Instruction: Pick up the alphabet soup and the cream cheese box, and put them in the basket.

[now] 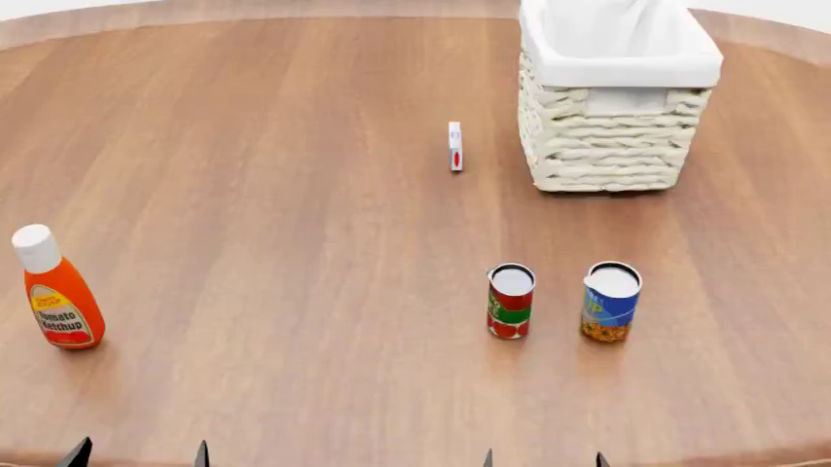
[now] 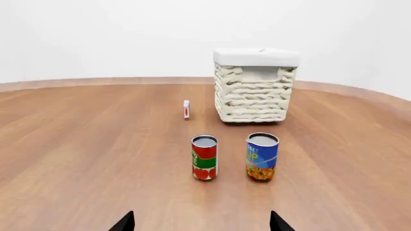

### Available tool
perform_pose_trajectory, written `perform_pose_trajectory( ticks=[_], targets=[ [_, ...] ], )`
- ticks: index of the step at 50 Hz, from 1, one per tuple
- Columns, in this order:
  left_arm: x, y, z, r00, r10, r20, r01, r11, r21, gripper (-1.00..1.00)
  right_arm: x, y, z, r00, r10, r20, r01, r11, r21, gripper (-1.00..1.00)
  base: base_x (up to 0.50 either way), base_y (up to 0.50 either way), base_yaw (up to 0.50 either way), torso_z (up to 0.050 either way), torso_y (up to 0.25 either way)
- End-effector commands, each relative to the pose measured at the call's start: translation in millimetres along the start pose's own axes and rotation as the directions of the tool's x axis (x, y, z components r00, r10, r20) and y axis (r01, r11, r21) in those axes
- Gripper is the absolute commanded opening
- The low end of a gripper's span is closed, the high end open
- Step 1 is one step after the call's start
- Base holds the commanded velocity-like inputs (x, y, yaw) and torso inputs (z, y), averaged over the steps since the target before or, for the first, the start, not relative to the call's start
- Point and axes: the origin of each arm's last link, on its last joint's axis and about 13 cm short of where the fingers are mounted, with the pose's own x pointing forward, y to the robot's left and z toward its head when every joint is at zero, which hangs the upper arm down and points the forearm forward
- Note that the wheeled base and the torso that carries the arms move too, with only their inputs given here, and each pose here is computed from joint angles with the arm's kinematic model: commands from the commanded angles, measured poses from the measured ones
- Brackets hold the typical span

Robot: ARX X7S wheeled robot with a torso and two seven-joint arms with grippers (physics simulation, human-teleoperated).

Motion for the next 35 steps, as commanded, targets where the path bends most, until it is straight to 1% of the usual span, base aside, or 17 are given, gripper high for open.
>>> perform_pose_trajectory(
  ticks=[1, 10, 15, 16, 18, 19, 20, 22, 23, 25, 27, 29, 30, 32, 35],
  targets=[
    [1, 0.2, -1, 1.000, 0.000, 0.000, 0.000, 1.000, 0.000, 1.00, 1, 0.3, -1, 1.000, 0.000, 0.000, 0.000, 1.000, 0.000, 1.00, 0.00, 0.00, 0.00, 0.000, 0.000],
    [0, -1.6, 2, 1.000, -0.007, 0.007, 0.007, 1.000, 0.002, 1.00, 3, 0.4, 1, 1.000, -0.006, 0.004, 0.006, 1.000, 0.000, 1.00, 0.00, 0.00, 0.00, 0.000, 0.000],
    [-1, -0.5, 6, 1.000, -0.004, 0.028, 0.004, 1.000, 0.002, 1.00, 1, 0.2, 6, 1.000, -0.011, 0.029, 0.011, 1.000, -0.022, 1.00, 0.00, 0.00, 0.00, 0.000, 0.000],
    [-2, -0.6, 12, 0.998, -0.003, 0.063, 0.003, 1.000, 0.013, 1.00, 0, 0.6, 11, 0.999, -0.011, 0.046, 0.012, 0.999, -0.037, 1.00, 0.00, 0.00, 0.00, 0.000, 0.000],
    [-3, -0.4, 19, 0.997, -0.001, 0.077, 0.000, 1.000, 0.009, 1.00, -1, 1.0, 18, 0.998, -0.007, 0.067, 0.011, 0.998, -0.058, 1.00, 0.00, 0.00, 0.00, 0.000, 0.000],
    [-4, 0.1, 29, 0.994, 0.003, 0.106, -0.001, 1.000, -0.014, 1.00, -3, 1.0, 28, 0.995, -0.005, 0.098, 0.012, 0.997, -0.070, 1.00, 0.00, 0.00, 0.00, 0.000, 0.000],
    [-5, 0.3, 35, 0.993, 0.001, 0.120, 0.002, 1.000, -0.027, 1.00, -3, 0.9, 32, 0.994, -0.007, 0.109, 0.016, 0.997, -0.080, 1.00, 0.00, 0.00, 0.00, 0.000, 0.000],
    [-7, 1.0, 45, 0.989, 0.001, 0.145, 0.000, 1.000, -0.008, 1.00, -6, 0.4, 42, 0.990, -0.012, 0.143, 0.025, 0.995, -0.095, 1.00, 0.00, 0.00, 0.00, 0.000, 0.000],
    [-10, 1.3, 56, 0.983, 0.004, 0.185, 0.001, 1.000, -0.027, 1.00, -8, -0.3, 52, 0.984, -0.014, 0.177, 0.033, 0.994, -0.103, 1.00, 0.00, 0.00, 0.00, 0.000, 0.000],
    [-12, 1.6, 65, 0.976, 0.006, 0.216, -0.001, 1.000, -0.023, 1.00, -11, -0.2, 61, 0.979, -0.010, 0.202, 0.034, 0.993, -0.116, 1.00, 0.00, 0.00, 0.00, 0.000, 0.000],
    [-17, 1.9, 82, 0.962, 0.007, 0.274, -0.001, 1.000, -0.021, 1.00, -17, -0.1, 80, 0.966, -0.007, 0.259, 0.043, 0.990, -0.132, 1.00, 0.00, 0.00, 0.00, 0.000, 0.000],
    [-20, 2.1, 89, 0.951, 0.005, 0.309, -0.003, 1.000, -0.007, 1.00, -20, -0.3, 90, 0.959, -0.005, 0.285, 0.044, 0.991, -0.128, 1.00, 0.00, 0.00, 0.00, 0.000, 0.000],
    [-23, 2.5, 96, 0.939, 0.009, 0.344, -0.012, 1.000, 0.006, 1.00, -23, -0.3, 100, 0.947, -0.001, 0.322, 0.051, 0.988, -0.148, 1.00, 0.00, 0.00, 0.00, 0.000, 0.000],
    [-27, 2.8, 107, 0.924, 0.008, 0.382, -0.007, 1.000, -0.005, 1.00, -28, 0.8, 111, 0.934, 0.009, 0.357, 0.051, 0.986, -0.160, 1.00, 0.00, 0.00, 0.00, 0.000, 0.000],
    [-32, 3.0, 115, 0.902, 0.007, 0.432, -0.013, 1.000, 0.010, 1.00, -32, 1.4, 119, 0.921, 0.015, 0.388, 0.054, 0.985, -0.166, 1.00, 0.00, 0.00, 0.00, 0.000, 0.000]
  ],
)
